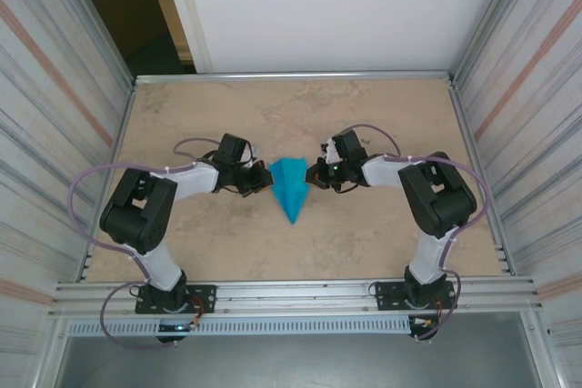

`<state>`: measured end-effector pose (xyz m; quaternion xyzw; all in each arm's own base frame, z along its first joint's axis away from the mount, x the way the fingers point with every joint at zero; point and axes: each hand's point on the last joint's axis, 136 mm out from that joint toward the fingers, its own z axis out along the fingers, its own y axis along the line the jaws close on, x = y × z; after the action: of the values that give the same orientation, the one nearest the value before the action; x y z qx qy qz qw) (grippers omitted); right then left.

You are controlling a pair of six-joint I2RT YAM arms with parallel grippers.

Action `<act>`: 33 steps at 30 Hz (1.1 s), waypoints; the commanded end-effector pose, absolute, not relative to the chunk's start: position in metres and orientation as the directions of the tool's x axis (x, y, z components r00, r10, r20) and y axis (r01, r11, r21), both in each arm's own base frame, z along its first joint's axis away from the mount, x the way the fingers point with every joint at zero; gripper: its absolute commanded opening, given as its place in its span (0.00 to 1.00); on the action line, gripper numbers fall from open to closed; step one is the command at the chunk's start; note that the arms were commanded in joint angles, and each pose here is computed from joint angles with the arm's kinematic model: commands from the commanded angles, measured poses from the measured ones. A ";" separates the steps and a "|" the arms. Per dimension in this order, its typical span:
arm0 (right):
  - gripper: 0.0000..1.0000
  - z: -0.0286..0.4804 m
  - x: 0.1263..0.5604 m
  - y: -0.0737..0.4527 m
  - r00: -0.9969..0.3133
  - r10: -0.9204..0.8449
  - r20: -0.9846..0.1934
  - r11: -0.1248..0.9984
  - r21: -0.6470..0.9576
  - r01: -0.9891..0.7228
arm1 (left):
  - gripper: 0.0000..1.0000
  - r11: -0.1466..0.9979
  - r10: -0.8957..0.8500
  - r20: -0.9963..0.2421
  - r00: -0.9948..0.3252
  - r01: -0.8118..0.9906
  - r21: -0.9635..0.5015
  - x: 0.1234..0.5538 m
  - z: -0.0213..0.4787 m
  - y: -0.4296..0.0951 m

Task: Fold a paper plane with a square sheet of paper (pick it up from the middle)
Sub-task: Turn over a paper plane at the center of the table.

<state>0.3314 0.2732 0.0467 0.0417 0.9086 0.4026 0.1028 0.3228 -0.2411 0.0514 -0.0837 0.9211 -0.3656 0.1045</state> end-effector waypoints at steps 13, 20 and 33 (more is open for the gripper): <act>0.05 0.031 0.331 0.251 -0.966 0.194 -0.173 0.730 0.683 0.024 | 0.06 0.708 -0.252 -0.167 -0.953 -0.064 -0.703 0.326 0.044 -0.236; 0.22 0.035 0.329 0.255 -0.976 0.154 -0.154 0.741 0.672 0.011 | 0.06 0.692 -0.237 -0.142 -0.961 -0.064 -0.719 0.324 0.037 -0.240; 0.49 0.058 0.289 0.284 -0.961 -0.051 -0.273 0.857 0.483 -0.182 | 0.06 0.691 -0.232 -0.143 -0.962 -0.059 -0.721 0.323 0.040 -0.241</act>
<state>0.3010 0.2866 0.0721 -0.0416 0.9407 0.3054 0.1417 0.3252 -0.2402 0.0387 -0.0835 0.9147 -0.3787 0.1135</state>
